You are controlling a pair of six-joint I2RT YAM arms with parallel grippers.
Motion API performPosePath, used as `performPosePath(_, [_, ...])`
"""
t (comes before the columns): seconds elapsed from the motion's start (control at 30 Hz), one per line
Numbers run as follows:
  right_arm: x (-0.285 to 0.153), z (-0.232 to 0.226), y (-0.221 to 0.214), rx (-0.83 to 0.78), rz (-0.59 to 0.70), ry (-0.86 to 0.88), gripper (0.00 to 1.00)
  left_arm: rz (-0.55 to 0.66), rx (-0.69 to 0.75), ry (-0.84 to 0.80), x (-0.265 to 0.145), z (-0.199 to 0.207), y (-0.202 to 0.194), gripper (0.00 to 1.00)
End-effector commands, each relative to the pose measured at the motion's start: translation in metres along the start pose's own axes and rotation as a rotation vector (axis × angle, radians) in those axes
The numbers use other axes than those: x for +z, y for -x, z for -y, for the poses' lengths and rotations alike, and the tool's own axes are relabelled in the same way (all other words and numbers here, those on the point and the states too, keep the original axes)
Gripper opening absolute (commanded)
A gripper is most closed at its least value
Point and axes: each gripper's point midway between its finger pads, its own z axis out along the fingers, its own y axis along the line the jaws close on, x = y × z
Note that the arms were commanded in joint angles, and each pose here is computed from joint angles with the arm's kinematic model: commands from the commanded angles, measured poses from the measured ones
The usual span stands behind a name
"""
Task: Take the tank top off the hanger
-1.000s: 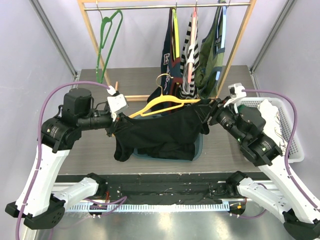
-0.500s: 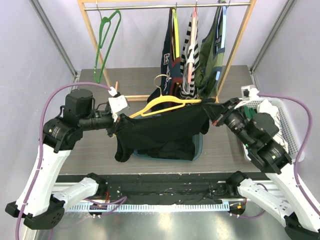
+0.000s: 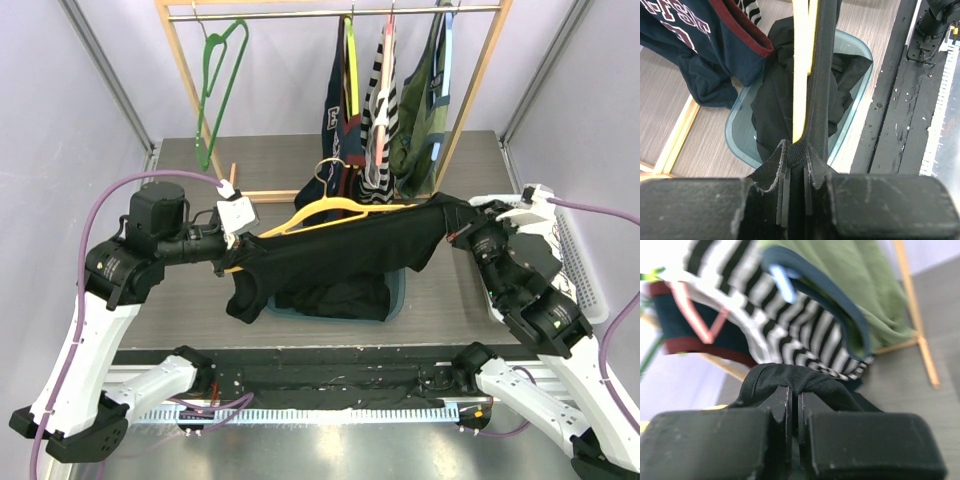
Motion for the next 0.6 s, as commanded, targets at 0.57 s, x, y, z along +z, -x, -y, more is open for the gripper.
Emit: performPosePath(0.57, [-0.01, 0.025, -0.07, -0.018, -0.171, 0.028, 0.01, 0.116, 0.079, 0.099, -0.011, -0.019, 0.039, 0.0])
